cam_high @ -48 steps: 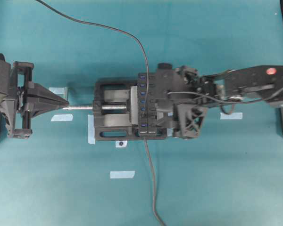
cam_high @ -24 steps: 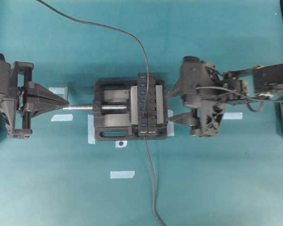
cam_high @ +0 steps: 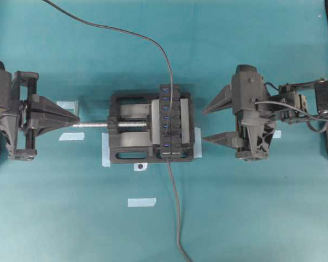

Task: Insert the USB into the second port from the front of the fixed hub.

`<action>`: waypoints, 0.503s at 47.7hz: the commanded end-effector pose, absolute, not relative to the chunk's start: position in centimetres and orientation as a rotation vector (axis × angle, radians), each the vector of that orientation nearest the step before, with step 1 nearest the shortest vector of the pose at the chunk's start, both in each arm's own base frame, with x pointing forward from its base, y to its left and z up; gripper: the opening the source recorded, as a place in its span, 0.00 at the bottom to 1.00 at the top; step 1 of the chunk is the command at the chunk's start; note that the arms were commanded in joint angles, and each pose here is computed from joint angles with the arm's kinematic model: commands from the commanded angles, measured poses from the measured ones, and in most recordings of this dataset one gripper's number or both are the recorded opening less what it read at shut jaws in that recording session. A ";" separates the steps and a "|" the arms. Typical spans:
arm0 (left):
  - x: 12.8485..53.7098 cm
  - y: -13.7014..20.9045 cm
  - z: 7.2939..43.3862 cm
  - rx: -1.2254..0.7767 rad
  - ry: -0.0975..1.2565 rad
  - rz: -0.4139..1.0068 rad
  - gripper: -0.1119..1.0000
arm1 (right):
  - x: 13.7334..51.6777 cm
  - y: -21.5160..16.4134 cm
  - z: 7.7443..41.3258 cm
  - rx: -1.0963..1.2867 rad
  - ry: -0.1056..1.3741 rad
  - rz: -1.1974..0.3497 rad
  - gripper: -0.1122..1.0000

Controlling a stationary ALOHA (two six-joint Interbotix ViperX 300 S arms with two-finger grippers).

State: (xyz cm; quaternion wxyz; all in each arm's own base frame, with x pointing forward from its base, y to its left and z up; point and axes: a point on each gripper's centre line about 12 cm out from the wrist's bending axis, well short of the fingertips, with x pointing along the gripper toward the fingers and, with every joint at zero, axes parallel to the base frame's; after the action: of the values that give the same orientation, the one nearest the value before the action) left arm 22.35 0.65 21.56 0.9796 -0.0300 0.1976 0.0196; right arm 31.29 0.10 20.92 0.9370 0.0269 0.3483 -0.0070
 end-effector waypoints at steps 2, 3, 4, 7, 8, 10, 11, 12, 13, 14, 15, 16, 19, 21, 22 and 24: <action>22.5 0.7 22.0 -0.059 0.381 0.040 0.10 | 31.3 0.2 21.8 0.062 0.678 -0.012 0.85; 22.5 0.7 22.0 -0.059 0.381 0.040 0.10 | 31.3 0.2 21.8 0.062 0.678 -0.012 0.85; 22.5 0.7 22.0 -0.059 0.381 0.040 0.10 | 31.3 0.2 21.8 0.062 0.678 -0.012 0.85; 22.5 0.7 22.0 -0.059 0.383 0.040 0.10 | 31.2 0.2 21.6 0.062 0.681 -0.012 0.85; 22.5 0.7 22.0 -0.059 0.381 0.040 0.10 | 31.2 0.2 21.6 0.062 0.681 -0.012 0.85; 22.5 0.7 22.0 -0.059 0.383 0.040 0.10 | 31.2 0.2 21.6 0.062 0.681 -0.012 0.85; 22.5 0.7 22.0 -0.059 0.381 0.040 0.10 | 31.2 0.2 21.6 0.062 0.683 -0.012 0.85; 22.5 0.7 22.0 -0.059 0.381 0.040 0.10 | 31.2 0.2 21.5 0.062 0.684 -0.012 0.85; 22.5 0.7 22.0 -0.059 0.381 0.040 0.10 | 31.2 0.2 21.5 0.062 0.684 -0.012 0.85; 22.5 0.7 22.0 -0.059 0.381 0.040 0.10 | 31.1 0.2 21.5 0.062 0.686 -0.012 0.85; 22.5 0.7 22.0 -0.059 0.383 0.040 0.10 | 31.1 0.2 21.5 0.062 0.686 -0.012 0.85; 22.5 0.7 22.0 -0.059 0.381 0.040 0.10 | 31.2 0.2 21.4 0.062 0.687 -0.012 0.85; 22.5 0.7 21.9 -0.059 0.383 0.040 0.10 | 31.1 0.2 21.4 0.062 0.689 -0.012 0.85; 22.5 0.7 21.9 -0.059 0.383 0.040 0.10 | 31.0 0.2 21.3 0.062 0.690 -0.012 0.85; 22.5 0.7 21.9 -0.059 0.386 0.040 0.10 | 31.0 0.2 21.3 0.062 0.690 -0.012 0.85; 22.5 0.7 21.8 -0.061 0.386 0.041 0.10 | 31.1 0.2 21.3 0.062 0.692 -0.012 0.85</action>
State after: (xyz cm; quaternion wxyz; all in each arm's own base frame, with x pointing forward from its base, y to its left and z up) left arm 22.31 0.65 21.46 0.9795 -0.0292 0.1984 0.0194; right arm 30.96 0.15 20.46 0.9351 0.0266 0.3534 -0.0064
